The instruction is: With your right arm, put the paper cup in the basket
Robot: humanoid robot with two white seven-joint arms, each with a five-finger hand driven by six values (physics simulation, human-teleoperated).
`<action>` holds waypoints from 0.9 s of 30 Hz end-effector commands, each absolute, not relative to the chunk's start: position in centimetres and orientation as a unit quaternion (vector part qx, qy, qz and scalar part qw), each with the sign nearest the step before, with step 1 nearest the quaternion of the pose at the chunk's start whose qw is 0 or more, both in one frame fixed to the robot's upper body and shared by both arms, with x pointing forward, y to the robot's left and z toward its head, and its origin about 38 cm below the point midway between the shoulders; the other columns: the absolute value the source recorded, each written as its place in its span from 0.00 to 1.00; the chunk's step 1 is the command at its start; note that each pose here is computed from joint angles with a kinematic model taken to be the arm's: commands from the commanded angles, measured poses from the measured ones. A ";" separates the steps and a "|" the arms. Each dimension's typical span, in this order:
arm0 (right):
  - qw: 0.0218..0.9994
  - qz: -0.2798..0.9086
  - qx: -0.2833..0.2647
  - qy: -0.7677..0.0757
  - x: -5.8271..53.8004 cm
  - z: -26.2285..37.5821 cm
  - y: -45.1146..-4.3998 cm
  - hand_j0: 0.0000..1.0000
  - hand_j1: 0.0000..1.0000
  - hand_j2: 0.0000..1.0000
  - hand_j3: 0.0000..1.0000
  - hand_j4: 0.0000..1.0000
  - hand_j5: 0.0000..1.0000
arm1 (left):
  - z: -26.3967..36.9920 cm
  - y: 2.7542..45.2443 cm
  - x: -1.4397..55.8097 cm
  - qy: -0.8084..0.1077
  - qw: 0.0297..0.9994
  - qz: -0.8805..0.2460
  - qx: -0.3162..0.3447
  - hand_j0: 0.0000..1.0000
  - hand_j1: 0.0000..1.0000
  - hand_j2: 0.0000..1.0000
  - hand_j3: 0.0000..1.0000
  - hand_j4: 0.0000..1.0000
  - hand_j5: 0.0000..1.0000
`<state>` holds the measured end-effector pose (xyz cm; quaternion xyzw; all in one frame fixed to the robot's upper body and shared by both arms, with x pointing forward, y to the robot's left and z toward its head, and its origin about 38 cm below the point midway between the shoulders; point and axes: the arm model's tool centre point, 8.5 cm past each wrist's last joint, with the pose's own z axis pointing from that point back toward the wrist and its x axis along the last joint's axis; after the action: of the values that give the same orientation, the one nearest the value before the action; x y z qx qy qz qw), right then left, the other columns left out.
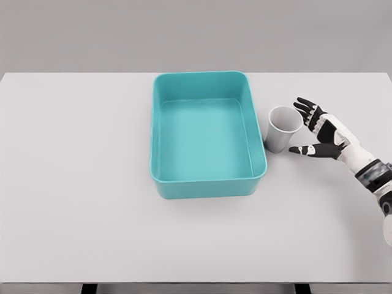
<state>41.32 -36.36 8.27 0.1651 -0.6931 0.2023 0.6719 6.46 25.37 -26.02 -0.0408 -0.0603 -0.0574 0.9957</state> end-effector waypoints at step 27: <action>0.677 0.187 0.188 -0.686 41.6 6.5 -34.2 1.00 1.00 1.00 1.00 1.00 1.00 | -26.0 25.4 6.4 -0.060 0.996 -0.057 -0.041 1.00 1.00 1.00 1.00 1.00 1.00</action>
<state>41.55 -34.55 6.55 0.1830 -0.6851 0.1903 0.6789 6.46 25.37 -26.02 -0.0408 -0.0603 -0.0574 0.9957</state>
